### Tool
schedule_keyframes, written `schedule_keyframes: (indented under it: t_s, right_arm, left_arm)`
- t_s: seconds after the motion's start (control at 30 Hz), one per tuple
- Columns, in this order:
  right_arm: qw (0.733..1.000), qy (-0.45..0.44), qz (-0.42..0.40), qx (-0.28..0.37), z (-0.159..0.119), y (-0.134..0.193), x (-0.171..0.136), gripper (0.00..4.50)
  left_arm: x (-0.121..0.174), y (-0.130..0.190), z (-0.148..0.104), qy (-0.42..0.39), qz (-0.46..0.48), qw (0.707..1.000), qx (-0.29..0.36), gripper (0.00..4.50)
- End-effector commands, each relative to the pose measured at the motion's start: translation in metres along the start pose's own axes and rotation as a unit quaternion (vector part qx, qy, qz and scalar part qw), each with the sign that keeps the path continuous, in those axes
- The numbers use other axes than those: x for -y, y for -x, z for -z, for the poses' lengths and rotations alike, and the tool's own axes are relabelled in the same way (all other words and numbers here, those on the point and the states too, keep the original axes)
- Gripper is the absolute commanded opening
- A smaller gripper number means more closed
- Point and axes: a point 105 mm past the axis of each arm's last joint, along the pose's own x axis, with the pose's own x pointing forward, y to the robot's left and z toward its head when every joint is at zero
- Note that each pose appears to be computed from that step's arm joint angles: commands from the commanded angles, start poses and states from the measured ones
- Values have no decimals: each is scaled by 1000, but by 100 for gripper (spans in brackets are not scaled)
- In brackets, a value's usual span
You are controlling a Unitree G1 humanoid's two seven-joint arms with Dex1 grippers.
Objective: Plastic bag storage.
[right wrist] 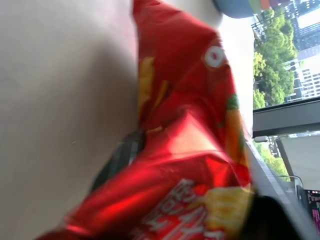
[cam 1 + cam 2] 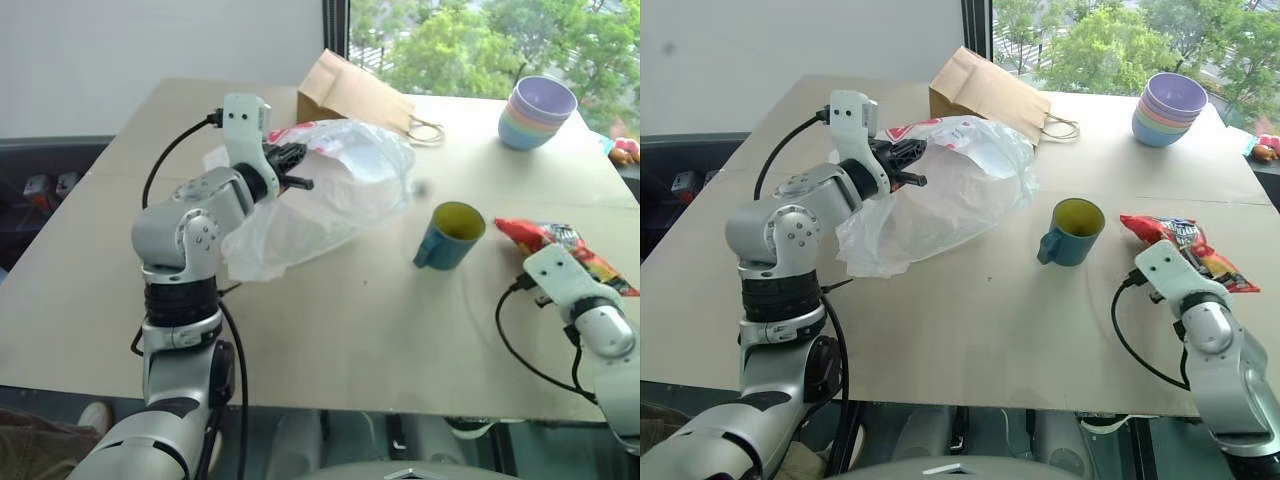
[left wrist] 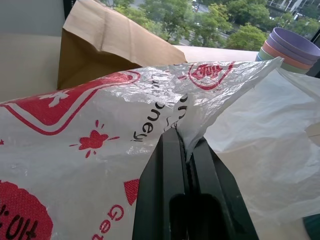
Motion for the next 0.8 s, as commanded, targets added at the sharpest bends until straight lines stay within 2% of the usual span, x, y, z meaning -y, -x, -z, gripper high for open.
schedule_keyframes:
  t_s: [0.03, 0.2, 0.3, 0.43, 0.57, 0.7, 0.8]
  right_arm:
    - [998, -15, 6, 65, -25, 15, 23, 1]
    - [989, -70, 0, 131, -50, 42, 60, 1]
    - [968, -120, -39, 218, -79, 67, 75, 1]
    - [913, -134, -189, 335, -120, 111, 59, 1]
    - [865, -133, -281, 394, -155, 126, 36, 1]
    - [858, -120, -304, 396, -174, 119, 12, 1]
    - [866, -107, -302, 385, -189, 93, -10, 1]
  left_arm:
    - [4, 5, -20, 0, 7, 999, 34, 0]
    - [4, 3, -19, 16, 12, 999, 31, 0]
    - [4, -1, -19, 30, 15, 999, 27, 0]
    - [3, -6, -21, 45, 20, 999, 25, 0]
    - [3, -11, -27, 61, 31, 997, 23, 0]
    - [0, -12, -34, 81, 46, 996, 17, 0]
    - [3, -11, -42, 80, 68, 994, 8, 0]
